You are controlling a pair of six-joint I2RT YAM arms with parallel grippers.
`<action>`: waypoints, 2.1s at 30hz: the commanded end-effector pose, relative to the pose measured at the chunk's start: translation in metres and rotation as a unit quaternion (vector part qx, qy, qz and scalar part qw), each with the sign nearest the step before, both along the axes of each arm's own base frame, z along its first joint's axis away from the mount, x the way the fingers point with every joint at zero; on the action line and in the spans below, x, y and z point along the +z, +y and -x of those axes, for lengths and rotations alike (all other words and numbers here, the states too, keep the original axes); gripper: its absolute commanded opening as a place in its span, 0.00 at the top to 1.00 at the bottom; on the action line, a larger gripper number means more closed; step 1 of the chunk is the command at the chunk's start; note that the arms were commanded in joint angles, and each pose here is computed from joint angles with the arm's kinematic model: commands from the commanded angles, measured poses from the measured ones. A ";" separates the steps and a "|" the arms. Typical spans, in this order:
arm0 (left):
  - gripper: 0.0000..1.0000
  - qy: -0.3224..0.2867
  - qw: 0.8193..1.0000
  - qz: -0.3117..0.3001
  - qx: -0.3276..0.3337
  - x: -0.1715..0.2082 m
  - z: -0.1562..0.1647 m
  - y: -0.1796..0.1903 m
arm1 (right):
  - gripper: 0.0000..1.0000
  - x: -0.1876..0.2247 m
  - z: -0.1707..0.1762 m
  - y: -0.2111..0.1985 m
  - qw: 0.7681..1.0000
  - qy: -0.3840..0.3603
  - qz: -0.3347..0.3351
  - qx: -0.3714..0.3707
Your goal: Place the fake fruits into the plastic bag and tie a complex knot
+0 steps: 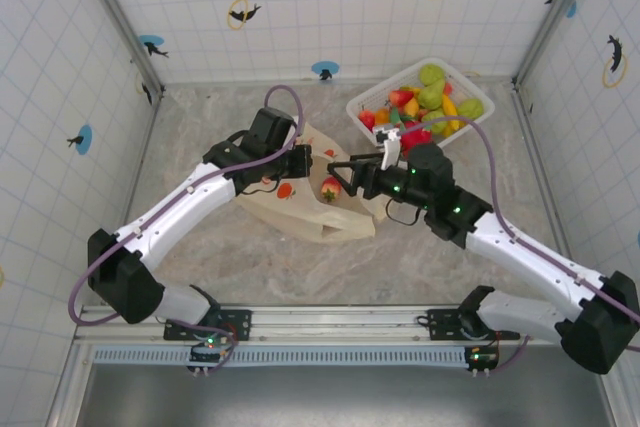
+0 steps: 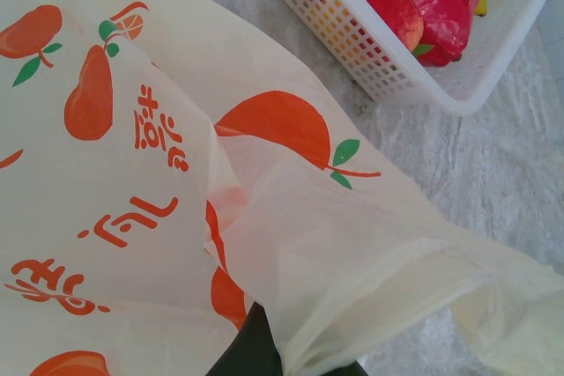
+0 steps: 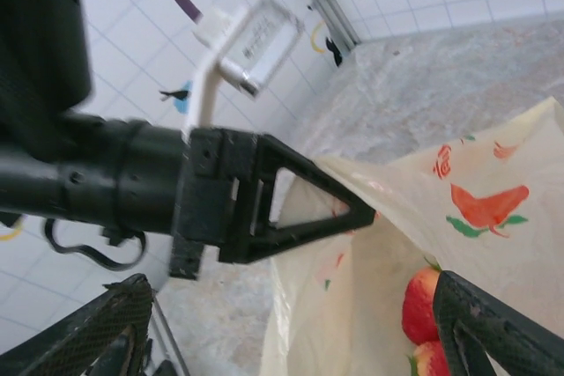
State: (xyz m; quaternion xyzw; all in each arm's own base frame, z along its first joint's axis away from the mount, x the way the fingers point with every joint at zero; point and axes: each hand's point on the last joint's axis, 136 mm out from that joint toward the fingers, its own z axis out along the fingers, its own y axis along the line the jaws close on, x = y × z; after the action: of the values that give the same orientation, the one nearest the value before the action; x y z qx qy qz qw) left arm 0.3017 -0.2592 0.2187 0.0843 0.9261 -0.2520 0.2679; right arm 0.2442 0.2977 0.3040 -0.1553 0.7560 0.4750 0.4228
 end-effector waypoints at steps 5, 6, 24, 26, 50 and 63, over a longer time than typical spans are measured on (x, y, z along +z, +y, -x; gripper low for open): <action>1.00 -0.008 1.000 0.005 -0.007 0.006 0.002 0.002 | 0.14 0.043 -0.020 -0.059 0.996 -0.036 0.026 -0.076; 1.00 -0.009 1.000 0.005 -0.007 0.007 0.002 0.002 | 0.14 0.038 -0.027 -0.070 0.994 -0.034 0.050 -0.096; 1.00 -0.017 1.000 0.015 -0.011 0.018 0.013 0.008 | 0.13 -0.048 -0.155 -0.201 0.908 0.077 0.316 -0.264; 1.00 -0.017 1.000 0.013 -0.010 0.019 0.013 0.009 | 0.13 -0.056 -0.175 -0.210 0.901 0.087 0.325 -0.275; 1.00 0.001 1.000 -0.026 0.000 0.004 0.019 0.023 | 0.25 -0.152 -0.230 -0.130 0.905 0.169 0.372 -0.123; 1.00 0.003 1.000 -0.027 0.002 0.002 0.020 0.024 | 0.35 -0.190 -0.219 -0.114 0.881 0.207 0.419 -0.076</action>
State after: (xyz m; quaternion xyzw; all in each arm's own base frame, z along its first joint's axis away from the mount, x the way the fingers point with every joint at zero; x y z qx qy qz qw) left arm 0.2847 -0.2434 0.2187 0.0830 0.9335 -0.2367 0.2562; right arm 0.4647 0.1795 0.1112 -0.1450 0.9637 0.1064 0.1975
